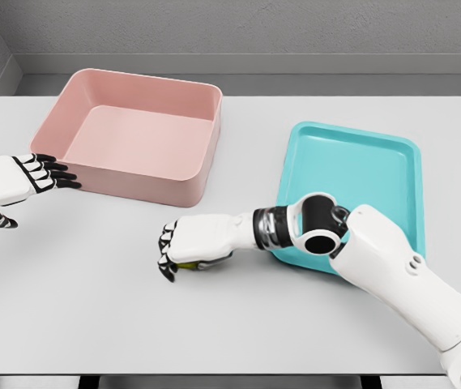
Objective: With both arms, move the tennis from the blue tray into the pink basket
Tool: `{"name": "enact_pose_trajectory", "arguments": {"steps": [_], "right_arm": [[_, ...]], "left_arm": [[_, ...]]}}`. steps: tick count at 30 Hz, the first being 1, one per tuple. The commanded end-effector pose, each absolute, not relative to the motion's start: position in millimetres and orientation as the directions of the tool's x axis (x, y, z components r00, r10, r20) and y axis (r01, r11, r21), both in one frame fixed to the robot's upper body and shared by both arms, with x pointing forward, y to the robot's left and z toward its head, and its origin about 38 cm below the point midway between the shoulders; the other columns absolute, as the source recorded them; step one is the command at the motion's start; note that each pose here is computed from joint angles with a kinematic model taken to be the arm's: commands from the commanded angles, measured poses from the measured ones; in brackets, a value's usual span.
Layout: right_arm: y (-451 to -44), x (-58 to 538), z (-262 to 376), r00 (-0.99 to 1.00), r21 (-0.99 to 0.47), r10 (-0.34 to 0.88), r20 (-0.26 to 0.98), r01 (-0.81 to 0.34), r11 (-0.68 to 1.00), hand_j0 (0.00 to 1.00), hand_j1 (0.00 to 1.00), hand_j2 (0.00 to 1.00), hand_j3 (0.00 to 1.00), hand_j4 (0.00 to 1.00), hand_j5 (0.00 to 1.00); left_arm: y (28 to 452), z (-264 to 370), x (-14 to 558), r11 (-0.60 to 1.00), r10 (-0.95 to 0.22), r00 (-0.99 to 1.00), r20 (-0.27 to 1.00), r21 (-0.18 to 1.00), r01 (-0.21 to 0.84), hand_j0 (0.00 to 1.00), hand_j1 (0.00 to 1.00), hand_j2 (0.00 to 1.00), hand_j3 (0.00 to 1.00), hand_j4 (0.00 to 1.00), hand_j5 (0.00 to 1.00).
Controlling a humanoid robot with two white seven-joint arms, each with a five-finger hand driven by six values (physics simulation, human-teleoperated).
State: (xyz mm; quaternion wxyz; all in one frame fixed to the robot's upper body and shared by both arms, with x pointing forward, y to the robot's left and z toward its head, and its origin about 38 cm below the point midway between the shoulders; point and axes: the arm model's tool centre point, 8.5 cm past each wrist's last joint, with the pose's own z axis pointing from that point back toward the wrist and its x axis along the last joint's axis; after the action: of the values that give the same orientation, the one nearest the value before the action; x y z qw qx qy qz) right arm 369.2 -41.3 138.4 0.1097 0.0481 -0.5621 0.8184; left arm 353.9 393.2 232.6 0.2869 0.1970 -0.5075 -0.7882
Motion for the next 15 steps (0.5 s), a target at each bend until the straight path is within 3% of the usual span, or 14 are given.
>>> {"name": "enact_pose_trajectory", "arguments": {"steps": [1,3,6,9,15], "right_arm": [[-41,370,138,-0.971,-0.909,0.128,0.204,-0.236,-0.344,0.72,0.72,0.72,0.72,0.72,0.72],[-42,370,137,-0.972,-0.908,0.132,0.194,-0.229,-0.352,0.86,0.86,0.86,0.86,0.86,0.86],[-41,369,137,-0.973,-0.908,0.130,0.190,-0.225,-0.353,0.93,0.93,0.93,0.93,0.93,0.93],[-41,370,138,-0.973,-0.909,0.130,0.189,-0.224,-0.351,0.99,0.99,0.99,0.99,0.99,0.99],[-51,370,149,-0.981,-0.917,0.133,0.143,-0.182,-0.356,1.00,1.00,1.00,1.00,1.00,1.00]], "left_arm": [[394,233,354,-0.315,-0.654,-0.756,-0.016,0.915,0.253,1.00,1.00,1.00,1.00,1.00,1.00],[394,233,354,-0.315,-0.654,-0.756,-0.016,0.915,0.253,1.00,1.00,1.00,1.00,1.00,1.00],[394,233,354,-0.315,-0.654,-0.756,-0.016,0.915,0.253,1.00,1.00,1.00,1.00,1.00,1.00],[394,233,354,-0.315,-0.654,-0.756,-0.015,0.914,0.255,1.00,1.00,1.00,1.00,1.00,1.00],[394,233,354,-0.315,-0.654,-0.756,-0.015,0.914,0.255,1.00,1.00,1.00,1.00,1.00,1.00]]}}
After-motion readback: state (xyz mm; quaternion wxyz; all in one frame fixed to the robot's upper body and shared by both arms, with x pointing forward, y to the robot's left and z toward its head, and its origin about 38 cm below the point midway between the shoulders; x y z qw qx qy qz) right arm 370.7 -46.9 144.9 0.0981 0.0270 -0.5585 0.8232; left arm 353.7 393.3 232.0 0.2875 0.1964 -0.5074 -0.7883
